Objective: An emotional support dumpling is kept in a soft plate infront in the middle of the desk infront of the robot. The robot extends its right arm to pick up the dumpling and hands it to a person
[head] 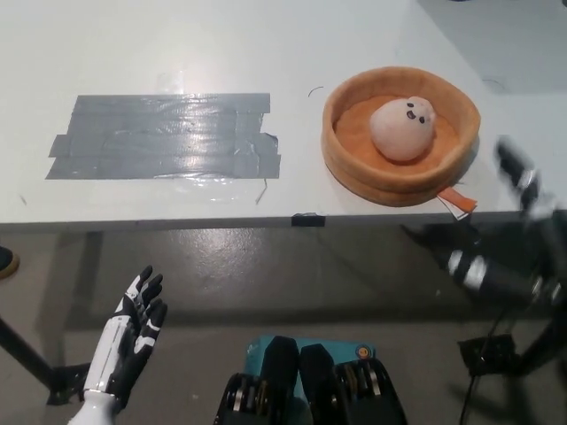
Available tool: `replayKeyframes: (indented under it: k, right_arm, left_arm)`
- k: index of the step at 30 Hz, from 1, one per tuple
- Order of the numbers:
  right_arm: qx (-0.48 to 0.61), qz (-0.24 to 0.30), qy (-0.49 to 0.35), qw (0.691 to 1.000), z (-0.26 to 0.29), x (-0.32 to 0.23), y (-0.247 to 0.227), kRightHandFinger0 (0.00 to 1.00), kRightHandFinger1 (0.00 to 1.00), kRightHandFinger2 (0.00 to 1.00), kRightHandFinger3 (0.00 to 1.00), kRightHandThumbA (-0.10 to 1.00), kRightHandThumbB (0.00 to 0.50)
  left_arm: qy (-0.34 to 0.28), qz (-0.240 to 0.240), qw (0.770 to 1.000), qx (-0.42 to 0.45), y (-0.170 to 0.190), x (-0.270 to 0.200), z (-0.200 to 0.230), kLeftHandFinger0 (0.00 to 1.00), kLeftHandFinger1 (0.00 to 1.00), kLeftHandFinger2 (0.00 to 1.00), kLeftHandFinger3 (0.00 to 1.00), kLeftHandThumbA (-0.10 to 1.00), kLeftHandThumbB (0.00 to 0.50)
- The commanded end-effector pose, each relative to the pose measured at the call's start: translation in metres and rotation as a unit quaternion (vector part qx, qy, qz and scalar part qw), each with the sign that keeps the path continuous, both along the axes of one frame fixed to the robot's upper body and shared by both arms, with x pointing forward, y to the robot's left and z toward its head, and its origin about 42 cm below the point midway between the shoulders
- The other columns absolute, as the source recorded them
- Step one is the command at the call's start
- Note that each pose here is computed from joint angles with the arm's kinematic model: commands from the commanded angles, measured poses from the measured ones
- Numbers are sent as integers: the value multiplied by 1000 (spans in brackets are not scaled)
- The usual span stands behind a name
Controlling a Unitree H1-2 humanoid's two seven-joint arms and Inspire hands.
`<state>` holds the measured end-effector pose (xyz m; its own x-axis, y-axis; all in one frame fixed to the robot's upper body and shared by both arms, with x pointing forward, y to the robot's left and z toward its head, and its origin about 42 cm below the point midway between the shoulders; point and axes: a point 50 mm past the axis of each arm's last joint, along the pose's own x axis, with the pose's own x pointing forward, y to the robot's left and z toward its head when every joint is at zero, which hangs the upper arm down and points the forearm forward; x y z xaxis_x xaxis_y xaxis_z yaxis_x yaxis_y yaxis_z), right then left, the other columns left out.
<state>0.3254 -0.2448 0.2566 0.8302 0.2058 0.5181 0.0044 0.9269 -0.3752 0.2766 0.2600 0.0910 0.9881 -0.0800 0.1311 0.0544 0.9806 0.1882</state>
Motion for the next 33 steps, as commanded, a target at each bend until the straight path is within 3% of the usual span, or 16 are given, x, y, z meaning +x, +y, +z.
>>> replayKeyframes:
  k: [1, 5, 9, 12, 13, 15, 17, 19, 23, 27, 30, 33]
  right_arm:
    - [-130, -21, -46, 990, 104, 41, -9, 1000, 1000, 1000, 1000, 960, 343]
    - [-183, -4, 4, 983, 154, 102, -1, 1000, 1000, 1000, 1000, 937, 402]
    - [-249, -3, 48, 967, 182, 151, 14, 1000, 1000, 1000, 1000, 983, 430]
    - [-277, -8, 72, 958, 191, 172, 22, 1000, 1000, 1000, 1000, 989, 422]
    - [-277, -8, 87, 957, 196, 185, 26, 1000, 1000, 1000, 1000, 910, 410]
    - [-291, -10, 112, 950, 200, 205, 34, 1000, 1000, 1000, 1000, 870, 403]
    - [-321, -17, 129, 938, 199, 217, 40, 1000, 1000, 1000, 1000, 914, 403]
    - [-341, -35, 166, 924, 191, 235, 53, 1000, 1000, 1000, 1000, 983, 457]
    - [-362, -39, 215, 906, 177, 254, 72, 1000, 1000, 1000, 1000, 995, 475]
    - [-352, -33, 247, 902, 158, 262, 78, 1000, 1000, 1000, 1000, 969, 460]
    - [-376, -44, 258, 889, 136, 268, 83, 1000, 1000, 1000, 1000, 984, 446]
    - [-376, -51, 290, 878, 116, 271, 79, 1000, 1000, 1000, 1000, 998, 451]
  left_arm:
    - [-39, -11, 999, 8, 2, 6, 15, 1000, 1000, 1000, 1000, 810, 338]
    - [-43, -8, 999, 6, 0, 9, 15, 1000, 1000, 1000, 1000, 801, 339]
    - [-49, -11, 999, 1, 0, 11, 17, 1000, 1000, 1000, 1000, 791, 330]
    - [-55, -13, 998, 11, 0, 13, 19, 1000, 1000, 1000, 1000, 818, 315]
    - [-56, -13, 998, 12, -1, 15, 20, 1000, 1000, 1000, 1000, 815, 305]
    - [-54, -14, 998, 10, -2, 16, 20, 1000, 1000, 1000, 1000, 814, 310]
    - [-54, -14, 998, 9, -3, 18, 21, 1000, 1000, 1000, 1000, 813, 312]
    - [-56, -14, 998, -3, -3, 20, 23, 1000, 1000, 1000, 1000, 781, 312]
    - [-56, -13, 998, 4, -4, 22, 25, 1000, 1000, 1000, 1000, 801, 303]
    - [-59, -15, 998, 1, -5, 22, 25, 1000, 1000, 1000, 1000, 792, 282]
    - [-58, -14, 998, -3, -5, 23, 27, 1000, 1000, 1000, 1000, 798, 316]
    - [-61, -14, 998, 4, -4, 23, 28, 1000, 1000, 1000, 1000, 813, 307]
